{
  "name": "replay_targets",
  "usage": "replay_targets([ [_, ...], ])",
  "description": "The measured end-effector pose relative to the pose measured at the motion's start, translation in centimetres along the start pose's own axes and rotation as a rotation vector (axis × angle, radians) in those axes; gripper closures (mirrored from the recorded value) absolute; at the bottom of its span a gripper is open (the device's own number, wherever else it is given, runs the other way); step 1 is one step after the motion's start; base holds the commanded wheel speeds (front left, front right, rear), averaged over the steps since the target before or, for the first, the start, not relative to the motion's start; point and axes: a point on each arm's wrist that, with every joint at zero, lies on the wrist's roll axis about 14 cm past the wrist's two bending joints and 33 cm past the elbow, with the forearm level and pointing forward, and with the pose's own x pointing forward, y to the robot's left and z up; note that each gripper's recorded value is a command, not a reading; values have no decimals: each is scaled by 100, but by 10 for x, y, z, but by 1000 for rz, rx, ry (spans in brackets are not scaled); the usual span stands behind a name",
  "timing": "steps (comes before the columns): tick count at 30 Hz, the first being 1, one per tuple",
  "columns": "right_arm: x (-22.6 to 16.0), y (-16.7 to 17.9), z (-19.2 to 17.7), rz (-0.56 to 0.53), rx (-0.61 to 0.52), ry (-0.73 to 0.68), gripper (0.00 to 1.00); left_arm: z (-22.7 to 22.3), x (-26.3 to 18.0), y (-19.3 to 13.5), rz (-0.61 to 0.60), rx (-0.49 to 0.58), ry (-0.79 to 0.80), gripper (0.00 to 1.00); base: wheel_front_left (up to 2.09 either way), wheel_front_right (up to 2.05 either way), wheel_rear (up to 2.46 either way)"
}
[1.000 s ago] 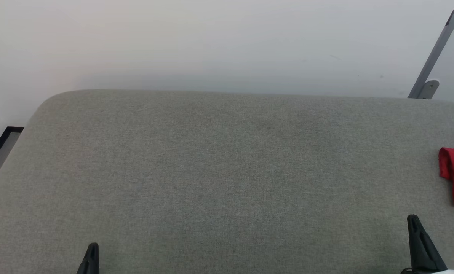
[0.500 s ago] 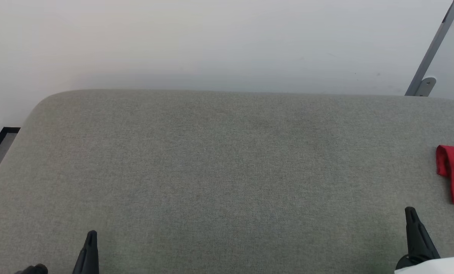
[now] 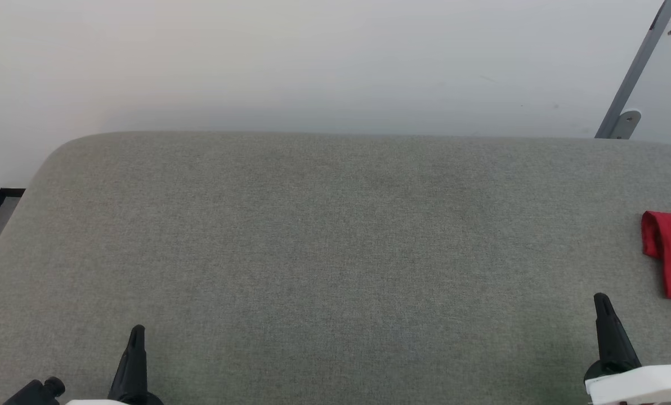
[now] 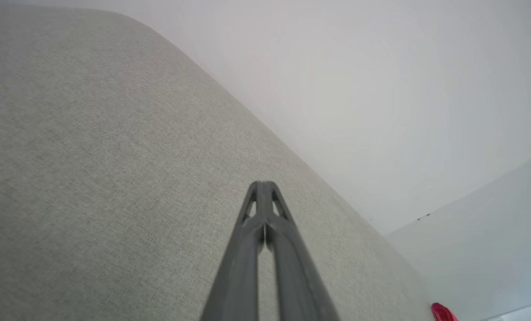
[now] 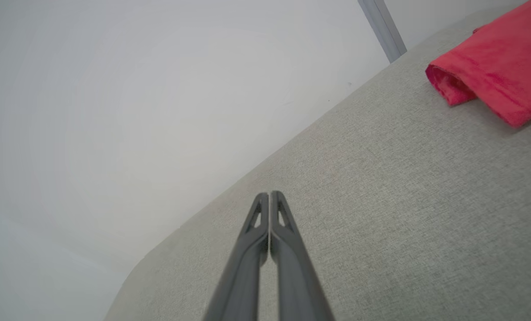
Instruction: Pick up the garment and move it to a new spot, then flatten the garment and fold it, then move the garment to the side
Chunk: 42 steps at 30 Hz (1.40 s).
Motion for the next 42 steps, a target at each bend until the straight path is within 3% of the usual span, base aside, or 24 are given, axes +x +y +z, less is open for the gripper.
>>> replay_targets([
  [4, 4, 1, -1, -7, 100, 6, 100, 0, 7, -3, 2, -103, 4, 100, 0, 0, 0],
  [16, 8, 3, -3, -13, 238, 17, 100, -1, 17, -10, -5, -240, 14, 100, 0, 0, 0],
  [42, 18, 12, -2, 2, 481, 27, 100, 0, 36, -26, -38, -474, 34, 100, 0, 0, 0],
])
